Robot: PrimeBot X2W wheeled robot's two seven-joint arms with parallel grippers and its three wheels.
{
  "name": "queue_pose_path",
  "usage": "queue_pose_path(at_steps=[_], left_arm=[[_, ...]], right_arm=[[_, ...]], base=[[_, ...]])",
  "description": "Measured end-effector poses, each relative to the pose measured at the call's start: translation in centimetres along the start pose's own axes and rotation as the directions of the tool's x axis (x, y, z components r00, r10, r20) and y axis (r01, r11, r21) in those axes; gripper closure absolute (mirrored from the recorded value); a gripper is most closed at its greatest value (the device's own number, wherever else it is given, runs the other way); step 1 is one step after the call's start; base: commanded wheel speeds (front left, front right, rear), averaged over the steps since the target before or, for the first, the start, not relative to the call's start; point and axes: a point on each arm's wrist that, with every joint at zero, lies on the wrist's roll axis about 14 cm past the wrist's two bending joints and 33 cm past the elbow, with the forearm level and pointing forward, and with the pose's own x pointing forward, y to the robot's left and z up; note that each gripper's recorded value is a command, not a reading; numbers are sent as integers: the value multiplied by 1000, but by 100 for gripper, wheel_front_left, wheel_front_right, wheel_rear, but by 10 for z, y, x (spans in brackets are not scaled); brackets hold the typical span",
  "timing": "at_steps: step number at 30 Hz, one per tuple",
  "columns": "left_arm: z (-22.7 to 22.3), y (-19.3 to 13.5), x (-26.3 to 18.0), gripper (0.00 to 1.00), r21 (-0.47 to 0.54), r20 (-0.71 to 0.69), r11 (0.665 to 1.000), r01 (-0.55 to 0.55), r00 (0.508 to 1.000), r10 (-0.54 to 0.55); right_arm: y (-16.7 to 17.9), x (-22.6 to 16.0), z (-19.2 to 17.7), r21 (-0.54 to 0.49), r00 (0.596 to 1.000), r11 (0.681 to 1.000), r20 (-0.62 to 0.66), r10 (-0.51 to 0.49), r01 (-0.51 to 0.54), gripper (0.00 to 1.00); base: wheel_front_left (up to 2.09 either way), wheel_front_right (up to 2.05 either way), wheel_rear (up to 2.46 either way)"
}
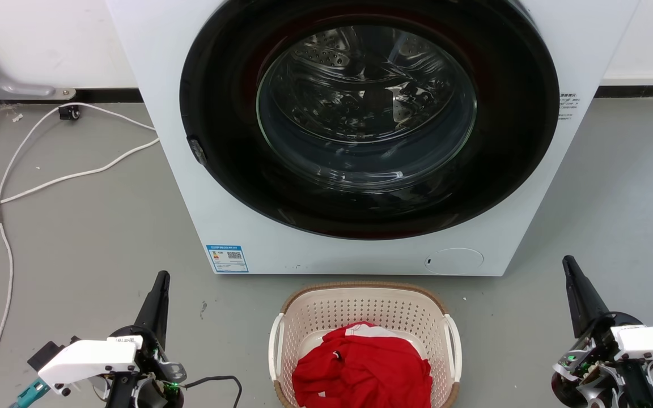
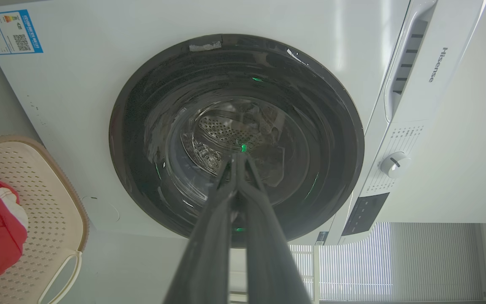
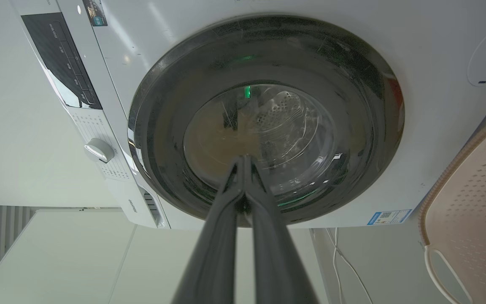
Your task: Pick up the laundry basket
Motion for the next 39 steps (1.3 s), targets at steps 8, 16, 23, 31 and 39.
queue_pose_path(at_steps=[8,16,23,31,39], left_arm=[[0,0,0,100,-1,0,1000,0,1000,0],[0,0,0,100,-1,0,1000,0,1000,0],[0,0,0,100,-1,0,1000,0,1000,0],[-2,15,-6,0,-9,-1,999,-46,999,46],[-12,15,-6,0,0,-11,999,-46,999,46]], right_arm=[[0,0,0,0,1000,1000,-1,0,0,100],[0,0,0,1,1000,1000,-1,0,0,100],[0,0,0,1,1000,1000,0,0,0,100],[-15,-7,0,5,999,999,1,-45,45,0],[-16,-8,-4,-16,999,999,11,-45,46,0]], base=[[0,0,0],[0,0,0],[0,0,0],[0,0,0],[0,0,0]])
